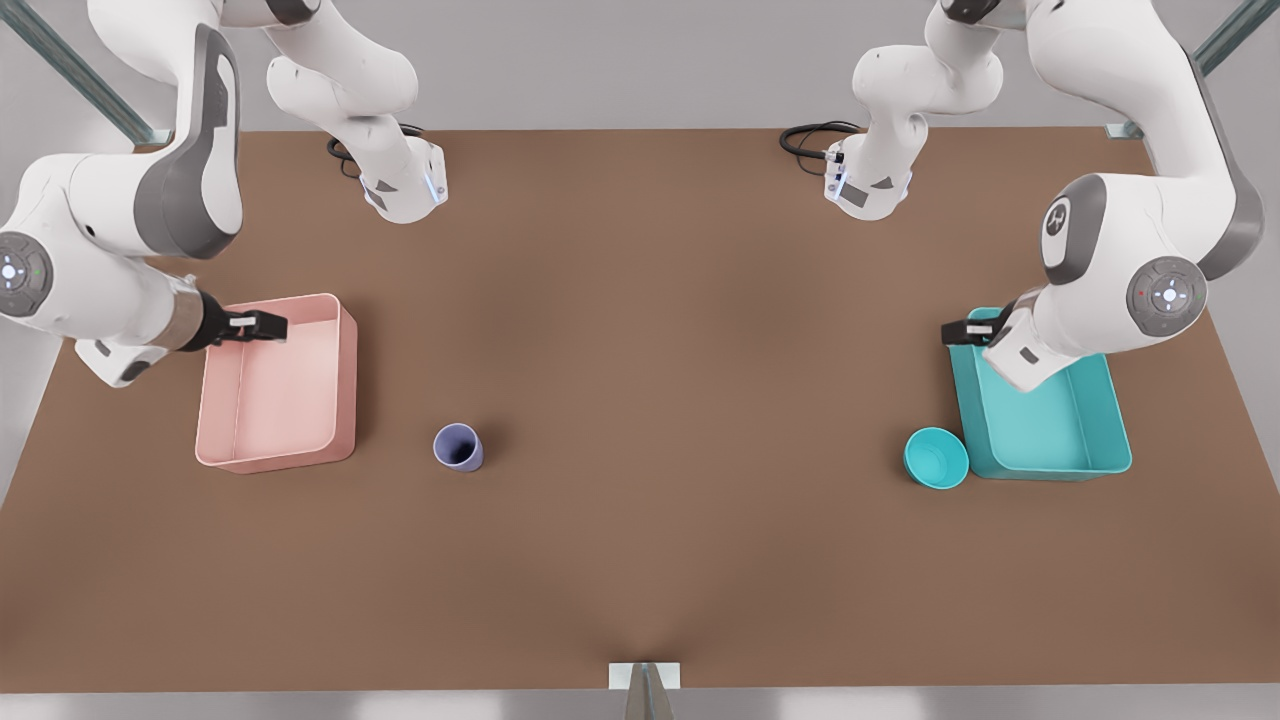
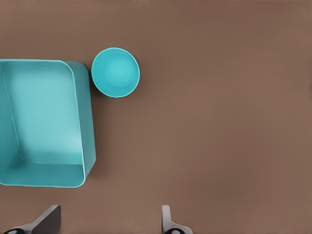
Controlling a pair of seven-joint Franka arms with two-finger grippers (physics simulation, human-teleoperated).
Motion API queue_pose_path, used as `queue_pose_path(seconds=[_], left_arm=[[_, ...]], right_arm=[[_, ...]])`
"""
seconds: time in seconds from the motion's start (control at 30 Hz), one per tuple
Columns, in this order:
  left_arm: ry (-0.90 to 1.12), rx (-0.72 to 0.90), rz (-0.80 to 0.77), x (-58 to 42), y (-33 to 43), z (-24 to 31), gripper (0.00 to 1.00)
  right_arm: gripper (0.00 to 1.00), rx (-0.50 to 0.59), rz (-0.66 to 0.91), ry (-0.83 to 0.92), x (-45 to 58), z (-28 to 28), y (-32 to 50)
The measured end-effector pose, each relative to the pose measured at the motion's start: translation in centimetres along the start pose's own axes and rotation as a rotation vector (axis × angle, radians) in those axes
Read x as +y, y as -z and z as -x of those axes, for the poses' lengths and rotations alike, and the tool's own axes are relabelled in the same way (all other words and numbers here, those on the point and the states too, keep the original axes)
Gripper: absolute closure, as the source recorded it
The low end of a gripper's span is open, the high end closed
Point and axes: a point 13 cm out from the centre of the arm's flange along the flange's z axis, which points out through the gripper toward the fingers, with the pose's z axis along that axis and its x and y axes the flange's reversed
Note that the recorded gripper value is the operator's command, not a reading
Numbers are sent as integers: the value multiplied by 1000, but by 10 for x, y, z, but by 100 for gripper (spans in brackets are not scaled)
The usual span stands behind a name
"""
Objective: Put the bowls and cups in different boxes
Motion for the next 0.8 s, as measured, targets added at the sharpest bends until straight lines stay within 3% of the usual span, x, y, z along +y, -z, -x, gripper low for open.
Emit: queue_pose_path(seconds=[0.13, 0.3, 0.43, 0.6, 0.8], left_arm=[[4, -4, 3, -2, -7, 9, 0], [-70, 60, 144, -31, -159, 113, 0], [-88, -4, 182, -19, -231, 150, 0], [-90, -28, 193, -1, -280, 151, 0], [-99, -78, 191, -3, -294, 165, 0]], right_arm=[[0, -1, 11, 8, 5, 25, -20], [0, 12, 27, 104, 93, 128, -134], [0, -50, 36, 90, 124, 174, -194], [0, -113, 61, 48, 135, 186, -222], [0, -130, 88, 24, 151, 160, -239]])
